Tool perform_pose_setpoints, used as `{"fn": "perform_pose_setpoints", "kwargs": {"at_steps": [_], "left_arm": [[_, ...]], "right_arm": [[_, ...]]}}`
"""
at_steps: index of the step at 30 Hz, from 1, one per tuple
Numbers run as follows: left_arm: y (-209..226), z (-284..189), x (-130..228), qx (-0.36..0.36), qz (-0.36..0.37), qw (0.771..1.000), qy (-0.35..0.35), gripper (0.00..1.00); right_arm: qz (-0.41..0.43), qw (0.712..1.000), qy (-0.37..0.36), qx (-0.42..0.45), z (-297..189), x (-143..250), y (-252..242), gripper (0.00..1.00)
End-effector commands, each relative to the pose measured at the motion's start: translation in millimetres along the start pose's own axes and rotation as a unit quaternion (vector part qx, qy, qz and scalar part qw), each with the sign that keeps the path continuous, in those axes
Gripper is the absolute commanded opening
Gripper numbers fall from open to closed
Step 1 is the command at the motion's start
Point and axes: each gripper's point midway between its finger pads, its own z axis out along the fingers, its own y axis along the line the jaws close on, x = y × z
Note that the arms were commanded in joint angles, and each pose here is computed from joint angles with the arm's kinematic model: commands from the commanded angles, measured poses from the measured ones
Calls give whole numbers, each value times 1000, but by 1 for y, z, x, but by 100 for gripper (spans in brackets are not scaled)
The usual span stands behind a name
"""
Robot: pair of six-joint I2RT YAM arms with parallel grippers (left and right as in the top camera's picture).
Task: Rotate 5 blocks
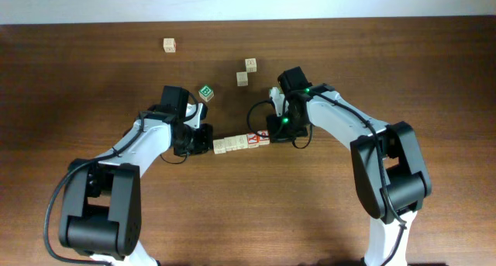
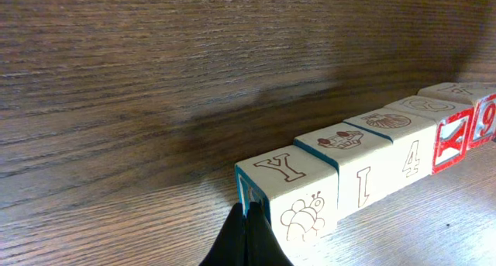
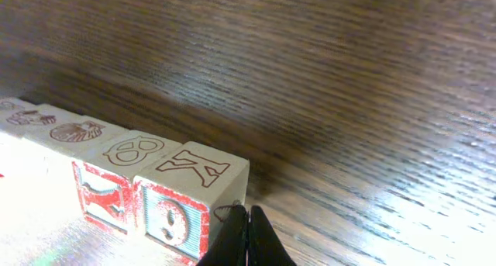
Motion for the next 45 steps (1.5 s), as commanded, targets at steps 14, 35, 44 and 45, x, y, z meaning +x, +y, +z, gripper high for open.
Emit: {"fn": "perform_pose_setpoints", "kwargs": {"at_steps": [14,35,44,45], "left_arm": [[-4,4,4,10,-6,1000,7,0],[-4,4,2,11,-4,1000,4,0],[-4,4,2,11,-4,1000,4,0],[-4,4,2,11,-4,1000,4,0]], "right_arm": [[58,992,-9,-112,-25,-12,-7,4],[-25,998,-50,10,-4,-37,-7,4],[-31,998,-48,20,2,-34,6,4],[-17,998,-50,30,2,-34,3,4]]}}
